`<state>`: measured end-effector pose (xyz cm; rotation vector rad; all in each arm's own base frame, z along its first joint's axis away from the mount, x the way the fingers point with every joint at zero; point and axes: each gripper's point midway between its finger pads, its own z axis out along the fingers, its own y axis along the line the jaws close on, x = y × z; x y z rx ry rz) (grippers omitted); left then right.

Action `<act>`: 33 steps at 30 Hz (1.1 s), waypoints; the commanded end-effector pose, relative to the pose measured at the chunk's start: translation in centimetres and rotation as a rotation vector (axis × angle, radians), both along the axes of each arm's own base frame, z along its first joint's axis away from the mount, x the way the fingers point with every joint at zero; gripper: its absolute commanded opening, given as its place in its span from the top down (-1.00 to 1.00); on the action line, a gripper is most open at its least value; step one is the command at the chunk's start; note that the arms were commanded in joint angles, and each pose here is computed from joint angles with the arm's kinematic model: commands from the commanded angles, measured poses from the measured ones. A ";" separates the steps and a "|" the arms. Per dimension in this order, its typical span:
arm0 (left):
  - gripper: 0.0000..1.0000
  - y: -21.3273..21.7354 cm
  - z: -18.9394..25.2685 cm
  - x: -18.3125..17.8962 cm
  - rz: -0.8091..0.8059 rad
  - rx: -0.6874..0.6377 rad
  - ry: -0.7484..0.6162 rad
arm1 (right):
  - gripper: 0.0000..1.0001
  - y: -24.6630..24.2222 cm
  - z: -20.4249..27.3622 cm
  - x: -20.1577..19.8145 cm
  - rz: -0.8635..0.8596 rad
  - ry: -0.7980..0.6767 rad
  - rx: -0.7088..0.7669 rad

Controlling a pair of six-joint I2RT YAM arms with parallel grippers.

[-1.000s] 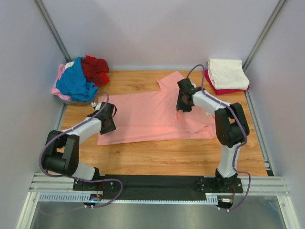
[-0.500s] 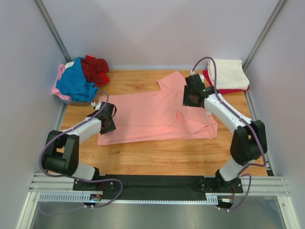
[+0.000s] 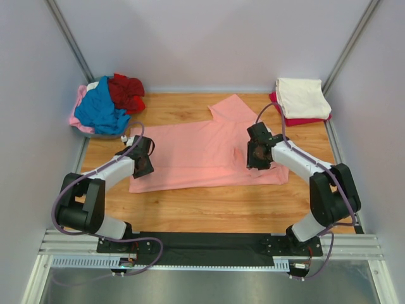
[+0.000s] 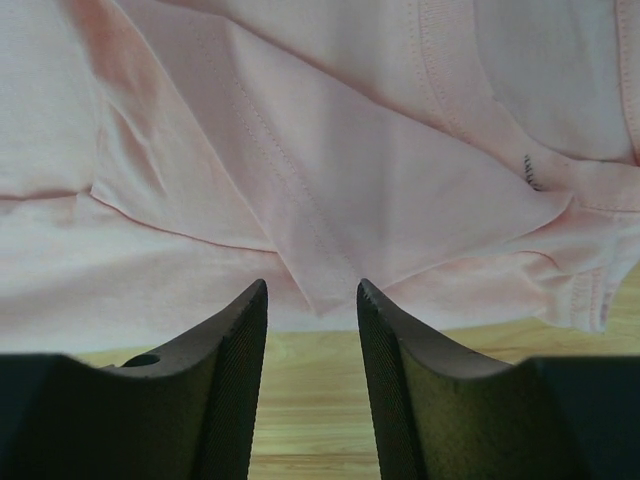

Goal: Fold and stack the t-shirts
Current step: Fold the tshirt

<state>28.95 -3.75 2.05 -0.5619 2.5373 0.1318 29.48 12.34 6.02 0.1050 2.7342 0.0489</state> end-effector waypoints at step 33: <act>0.10 0.2 1.0 1.1 0.032 -0.006 -0.047 | 0.99 -4.1 1.8 6.5 -0.059 -0.072 -0.337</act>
